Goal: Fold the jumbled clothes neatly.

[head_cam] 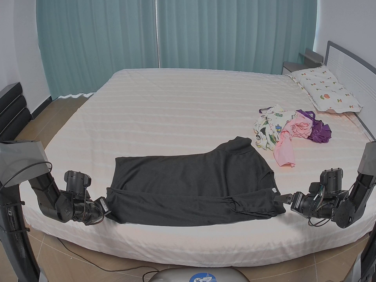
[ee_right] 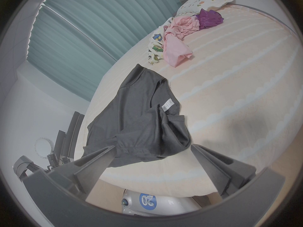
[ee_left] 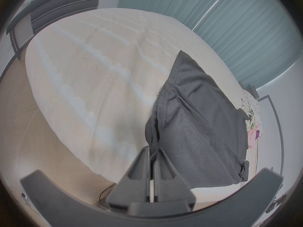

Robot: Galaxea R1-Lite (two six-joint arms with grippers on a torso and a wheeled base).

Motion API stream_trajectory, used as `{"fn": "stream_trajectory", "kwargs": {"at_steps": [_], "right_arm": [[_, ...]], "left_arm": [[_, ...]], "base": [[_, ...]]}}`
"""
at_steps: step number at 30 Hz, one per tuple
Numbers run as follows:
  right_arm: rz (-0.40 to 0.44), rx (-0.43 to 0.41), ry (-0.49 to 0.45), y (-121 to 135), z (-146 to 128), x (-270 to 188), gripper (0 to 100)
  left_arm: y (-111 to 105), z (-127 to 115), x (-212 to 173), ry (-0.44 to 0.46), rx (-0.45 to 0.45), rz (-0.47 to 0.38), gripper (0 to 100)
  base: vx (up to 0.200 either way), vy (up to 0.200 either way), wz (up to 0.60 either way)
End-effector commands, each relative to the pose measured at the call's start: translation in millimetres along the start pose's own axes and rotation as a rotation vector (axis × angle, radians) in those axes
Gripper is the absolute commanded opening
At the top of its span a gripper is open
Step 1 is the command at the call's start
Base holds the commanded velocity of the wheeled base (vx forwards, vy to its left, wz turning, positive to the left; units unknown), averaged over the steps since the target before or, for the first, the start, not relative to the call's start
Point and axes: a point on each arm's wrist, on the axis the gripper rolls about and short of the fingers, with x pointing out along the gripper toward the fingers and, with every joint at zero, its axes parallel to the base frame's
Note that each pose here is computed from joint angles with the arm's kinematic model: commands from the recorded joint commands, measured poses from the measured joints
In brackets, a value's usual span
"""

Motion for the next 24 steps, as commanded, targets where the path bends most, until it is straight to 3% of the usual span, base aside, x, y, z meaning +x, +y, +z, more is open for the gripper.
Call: {"fn": "stream_trajectory", "kwargs": {"at_steps": [1,10,24], "right_arm": [[-0.032,0.005,0.009,-3,-6,-2,100],[-0.098,0.106,0.027,1,-20,8,100],[-0.126,0.143,0.024,3,-23,41,100]], "left_arm": [[3,4,-7,-0.018,-0.017,0.003,0],[7,2,-12,-0.016,-0.033,0.010,0],[7,1,-11,-0.012,-0.033,0.008,0]], "base": [[0.000,0.000,0.00],[0.000,0.000,0.00],[0.000,0.000,0.00]]}}
